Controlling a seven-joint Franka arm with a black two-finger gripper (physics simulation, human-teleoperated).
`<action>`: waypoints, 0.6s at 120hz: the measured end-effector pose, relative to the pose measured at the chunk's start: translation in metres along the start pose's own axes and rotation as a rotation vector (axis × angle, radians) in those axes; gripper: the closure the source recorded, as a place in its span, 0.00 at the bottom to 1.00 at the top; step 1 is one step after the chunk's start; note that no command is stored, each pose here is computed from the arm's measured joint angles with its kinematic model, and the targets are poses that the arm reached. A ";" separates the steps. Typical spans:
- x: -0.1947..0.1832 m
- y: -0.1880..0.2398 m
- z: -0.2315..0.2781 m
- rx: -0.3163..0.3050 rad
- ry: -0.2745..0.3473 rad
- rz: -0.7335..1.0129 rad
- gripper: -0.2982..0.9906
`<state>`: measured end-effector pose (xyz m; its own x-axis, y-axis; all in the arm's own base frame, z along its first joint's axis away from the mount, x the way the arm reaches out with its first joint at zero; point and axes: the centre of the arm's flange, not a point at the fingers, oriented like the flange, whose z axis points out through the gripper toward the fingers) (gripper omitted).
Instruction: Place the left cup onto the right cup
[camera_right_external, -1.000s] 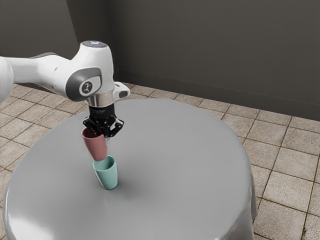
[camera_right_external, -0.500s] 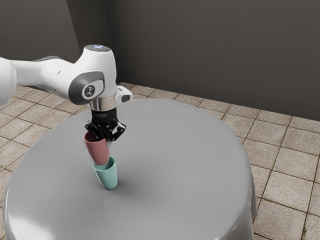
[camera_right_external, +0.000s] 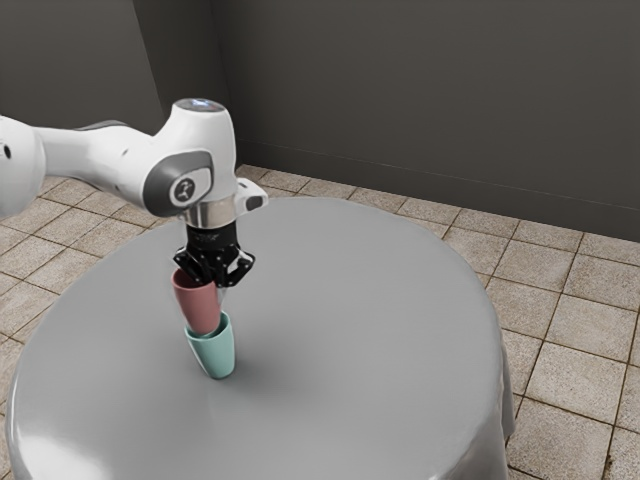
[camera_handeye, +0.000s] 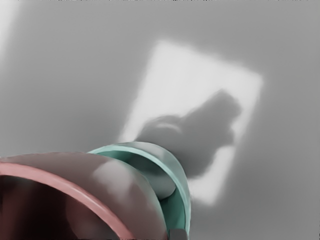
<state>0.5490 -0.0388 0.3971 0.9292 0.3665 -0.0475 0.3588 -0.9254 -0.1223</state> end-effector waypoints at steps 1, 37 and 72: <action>0.000 0.000 0.000 0.000 0.001 0.000 0.84; 0.004 0.003 0.004 -0.006 0.013 -0.002 0.84; 0.006 0.005 0.011 -0.007 0.016 -0.004 0.84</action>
<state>0.5557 -0.0403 0.3851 0.9289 0.3690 -0.0312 0.3633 -0.9244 -0.1160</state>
